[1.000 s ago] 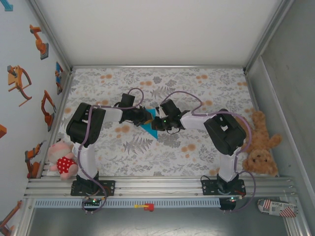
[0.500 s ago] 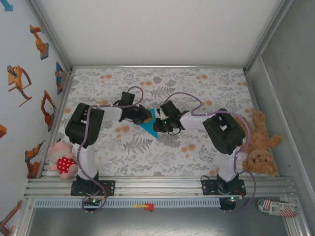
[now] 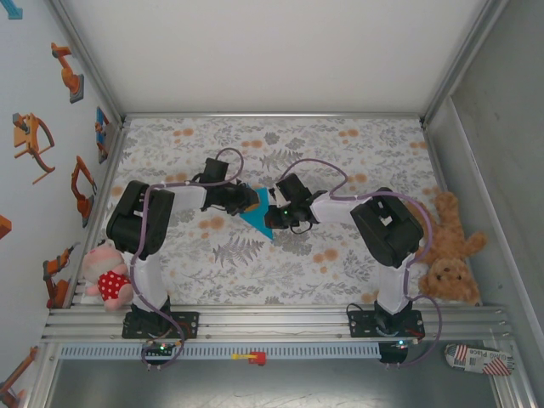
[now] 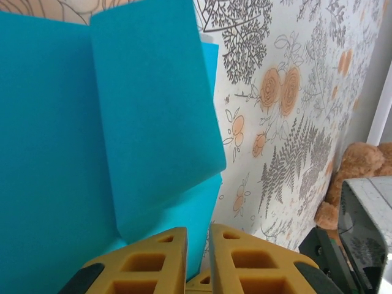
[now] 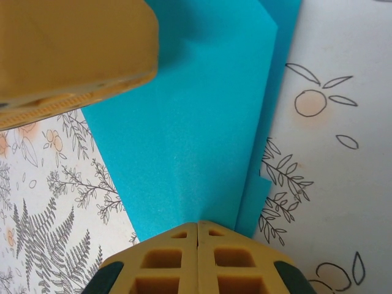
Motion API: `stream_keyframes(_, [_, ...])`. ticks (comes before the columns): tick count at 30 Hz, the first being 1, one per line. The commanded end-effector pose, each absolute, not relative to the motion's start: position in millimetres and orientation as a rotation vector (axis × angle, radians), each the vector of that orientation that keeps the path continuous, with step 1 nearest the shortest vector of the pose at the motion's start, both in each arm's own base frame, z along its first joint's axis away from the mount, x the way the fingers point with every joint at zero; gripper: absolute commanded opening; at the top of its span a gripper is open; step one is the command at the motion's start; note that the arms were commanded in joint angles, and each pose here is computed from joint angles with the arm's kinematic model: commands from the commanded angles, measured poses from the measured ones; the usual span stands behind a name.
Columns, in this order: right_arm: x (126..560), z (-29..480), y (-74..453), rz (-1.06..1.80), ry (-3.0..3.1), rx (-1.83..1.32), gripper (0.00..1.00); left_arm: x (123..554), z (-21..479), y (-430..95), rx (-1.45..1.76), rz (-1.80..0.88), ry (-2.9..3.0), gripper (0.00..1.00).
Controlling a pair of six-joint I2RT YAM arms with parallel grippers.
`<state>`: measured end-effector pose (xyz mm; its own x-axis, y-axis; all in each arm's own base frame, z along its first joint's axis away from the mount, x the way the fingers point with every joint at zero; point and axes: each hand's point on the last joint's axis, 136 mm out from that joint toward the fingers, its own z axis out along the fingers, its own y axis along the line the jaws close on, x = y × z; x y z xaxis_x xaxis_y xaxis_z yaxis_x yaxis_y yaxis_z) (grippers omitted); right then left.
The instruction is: Fold a paper plane with a square sheet of paper (pick it up from the middle)
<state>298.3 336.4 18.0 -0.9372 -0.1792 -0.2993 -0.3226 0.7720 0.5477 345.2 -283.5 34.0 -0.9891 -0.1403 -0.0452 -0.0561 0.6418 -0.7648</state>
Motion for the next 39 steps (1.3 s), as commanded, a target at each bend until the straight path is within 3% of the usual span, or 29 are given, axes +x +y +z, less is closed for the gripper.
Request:
stream_keyframes(1, [277,-12,314,0.777,2.866,-0.485,0.05,340,25,-287,-0.106,-1.253,2.793,0.18])
stream_keyframes(12, [286,11,320,0.832,2.777,-0.570,0.05,336,-9,-278,-0.166,-1.014,2.956,0.16])
stream_keyframes(20, [324,82,322,0.932,2.511,-0.201,0.06,323,-32,-262,-0.221,-0.789,3.084,0.14])
stream_keyframes(27, [315,68,339,1.048,2.552,-0.164,0.00,321,-35,-263,-0.229,-0.758,3.099,0.14])
stream_keyframes(39, [304,32,351,1.037,2.676,-0.193,0.00,320,-38,-260,-0.235,-0.731,3.112,0.13])
